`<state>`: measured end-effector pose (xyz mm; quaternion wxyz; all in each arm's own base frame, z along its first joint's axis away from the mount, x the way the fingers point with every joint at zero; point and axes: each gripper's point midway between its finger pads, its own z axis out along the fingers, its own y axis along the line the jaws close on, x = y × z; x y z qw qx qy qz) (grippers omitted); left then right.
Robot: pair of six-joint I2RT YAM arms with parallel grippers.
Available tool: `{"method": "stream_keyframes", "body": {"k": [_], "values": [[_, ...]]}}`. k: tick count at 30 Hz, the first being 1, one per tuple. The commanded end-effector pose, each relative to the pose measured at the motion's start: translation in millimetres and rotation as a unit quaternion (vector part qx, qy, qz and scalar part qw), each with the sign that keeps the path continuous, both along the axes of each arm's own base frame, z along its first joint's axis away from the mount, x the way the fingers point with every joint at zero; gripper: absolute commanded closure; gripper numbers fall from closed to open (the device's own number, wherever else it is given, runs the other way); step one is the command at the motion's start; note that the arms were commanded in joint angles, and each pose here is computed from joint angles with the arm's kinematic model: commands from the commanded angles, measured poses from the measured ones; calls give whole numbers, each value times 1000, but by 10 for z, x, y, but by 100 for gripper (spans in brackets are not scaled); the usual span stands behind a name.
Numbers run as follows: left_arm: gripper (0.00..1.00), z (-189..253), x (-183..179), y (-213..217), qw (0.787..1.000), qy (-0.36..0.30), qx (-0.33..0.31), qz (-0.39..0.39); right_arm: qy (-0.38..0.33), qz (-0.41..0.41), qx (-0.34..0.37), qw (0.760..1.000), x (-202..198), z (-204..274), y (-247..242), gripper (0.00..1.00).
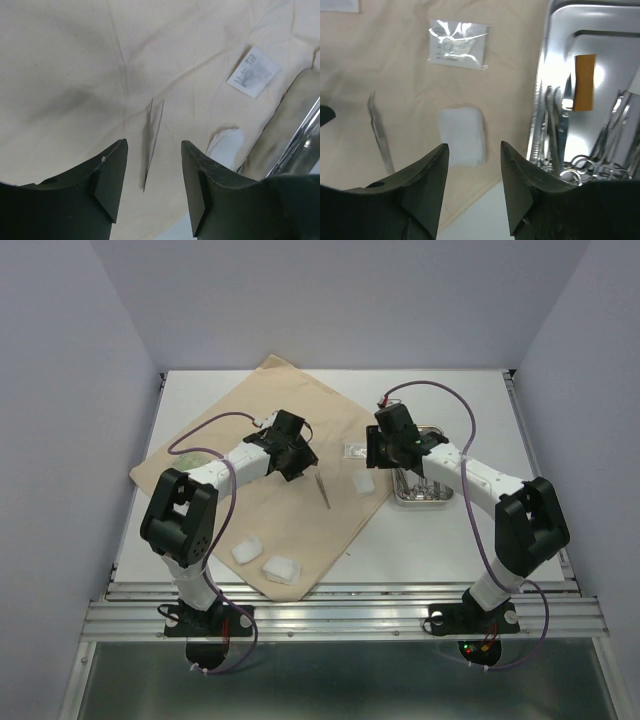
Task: Prepare the surgical pack
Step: Adjust the medical item in the surgical kit, then pick up the medical item from the surgical kit.
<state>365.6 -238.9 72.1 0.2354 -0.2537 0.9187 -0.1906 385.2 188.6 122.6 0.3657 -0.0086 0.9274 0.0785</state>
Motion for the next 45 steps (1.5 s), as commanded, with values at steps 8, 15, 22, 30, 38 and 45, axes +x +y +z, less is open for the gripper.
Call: {"method": "stream_keyframes", "body": {"k": [8, 15, 22, 30, 38, 45], "values": [[44, 748, 286, 1434, 990, -78, 47, 112, 4, 123, 6, 992, -166, -233, 1195, 49], [45, 725, 135, 1887, 983, -72, 83, 145, 26, 168, -21, 985, -259, -536, 1646, 50], [45, 695, 52, 2104, 982, -66, 92, 148, 36, 165, -34, 985, -182, -762, 1769, 63], [45, 671, 39, 2106, 983, -65, 93, 142, 21, 159, -28, 987, -192, -634, 1779, 92], [46, 669, 52, 2098, 984, -67, 95, 135, -52, 110, -48, 991, -85, -70, 1493, 96], [45, 574, 49, 2083, 986, -61, 101, 115, -79, 47, -56, 994, 68, 257, 832, 95]]}}
